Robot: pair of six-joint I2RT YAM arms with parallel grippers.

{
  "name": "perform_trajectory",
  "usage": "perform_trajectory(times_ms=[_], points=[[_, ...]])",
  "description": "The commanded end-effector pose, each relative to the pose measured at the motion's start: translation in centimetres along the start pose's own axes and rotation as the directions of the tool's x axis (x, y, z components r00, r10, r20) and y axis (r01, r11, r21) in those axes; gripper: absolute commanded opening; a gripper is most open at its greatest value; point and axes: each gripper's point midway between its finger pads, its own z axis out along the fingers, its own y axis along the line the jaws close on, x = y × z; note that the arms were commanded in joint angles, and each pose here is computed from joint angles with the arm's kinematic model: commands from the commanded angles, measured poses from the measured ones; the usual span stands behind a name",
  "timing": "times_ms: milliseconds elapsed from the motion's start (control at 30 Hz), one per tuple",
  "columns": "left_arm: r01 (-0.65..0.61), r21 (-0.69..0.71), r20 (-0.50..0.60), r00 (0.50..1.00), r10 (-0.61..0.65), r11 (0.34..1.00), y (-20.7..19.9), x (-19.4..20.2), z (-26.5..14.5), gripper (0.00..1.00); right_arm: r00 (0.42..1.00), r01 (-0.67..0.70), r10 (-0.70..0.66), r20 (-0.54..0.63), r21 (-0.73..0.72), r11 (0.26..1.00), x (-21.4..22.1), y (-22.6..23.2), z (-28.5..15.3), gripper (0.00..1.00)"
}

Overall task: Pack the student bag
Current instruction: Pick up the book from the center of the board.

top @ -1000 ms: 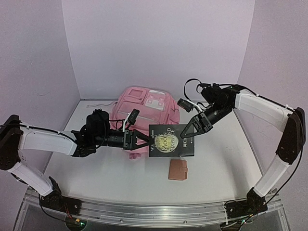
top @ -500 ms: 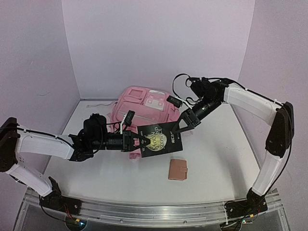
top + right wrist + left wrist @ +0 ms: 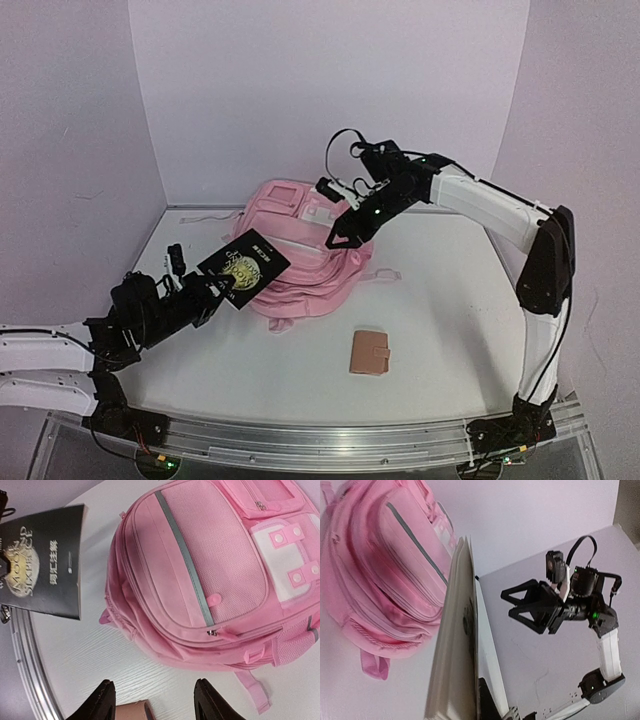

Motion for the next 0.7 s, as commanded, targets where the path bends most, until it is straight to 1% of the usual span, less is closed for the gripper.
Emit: perform_trajectory(times_ms=[0, 100, 233, 300, 367, 433, 533, 667], points=[[0.038, -0.103, 0.160, 0.987, -0.021, 0.994, 1.0, -2.6, -2.0, 0.00, 0.996, 0.081, -0.084, 0.032, 0.071, 0.994, -2.2, 0.0, 3.4, 0.53], [0.037, -0.138, 0.203, 0.979, -0.008, 0.990, 1.0, -3.1, -2.9, 0.00, 0.988, 0.153, -0.154, 0.007, 0.075, 0.985, -2.2, 1.3, 6.0, 0.53], [0.026, -0.179, 0.210, 0.978, 0.012, 0.983, 1.2, -3.0, -3.0, 0.00, 0.973, 0.229, -0.228, -0.015, 0.122, 0.966, -2.3, 2.2, 8.6, 0.54], [0.027, -0.190, 0.212, 0.977, 0.014, 0.981, 1.2, -2.8, -2.9, 0.00, 0.963, 0.269, -0.268, -0.028, 0.164, 0.949, -2.4, 2.4, 9.6, 0.60], [0.028, -0.195, 0.214, 0.977, 0.015, 0.980, 1.3, -2.8, -2.9, 0.00, 0.953, 0.302, -0.301, -0.038, 0.208, 0.930, -2.4, 2.6, 10.4, 0.72], [0.022, -0.205, 0.214, 0.977, 0.022, 0.979, 1.3, -2.9, -2.9, 0.00, 0.939, 0.341, -0.339, -0.054, 0.254, 0.905, -2.4, 2.8, 11.0, 0.80], [0.017, -0.212, 0.219, 0.975, 0.031, 0.977, 1.2, -3.1, -3.2, 0.00, 0.907, 0.418, -0.406, -0.108, 0.342, 0.842, -1.8, 2.4, 12.4, 0.81], [0.014, -0.206, 0.222, 0.975, 0.032, 0.978, 1.1, -3.3, -3.4, 0.00, 0.887, 0.453, -0.441, -0.133, 0.430, 0.781, -1.7, 1.3, 14.0, 0.78]])
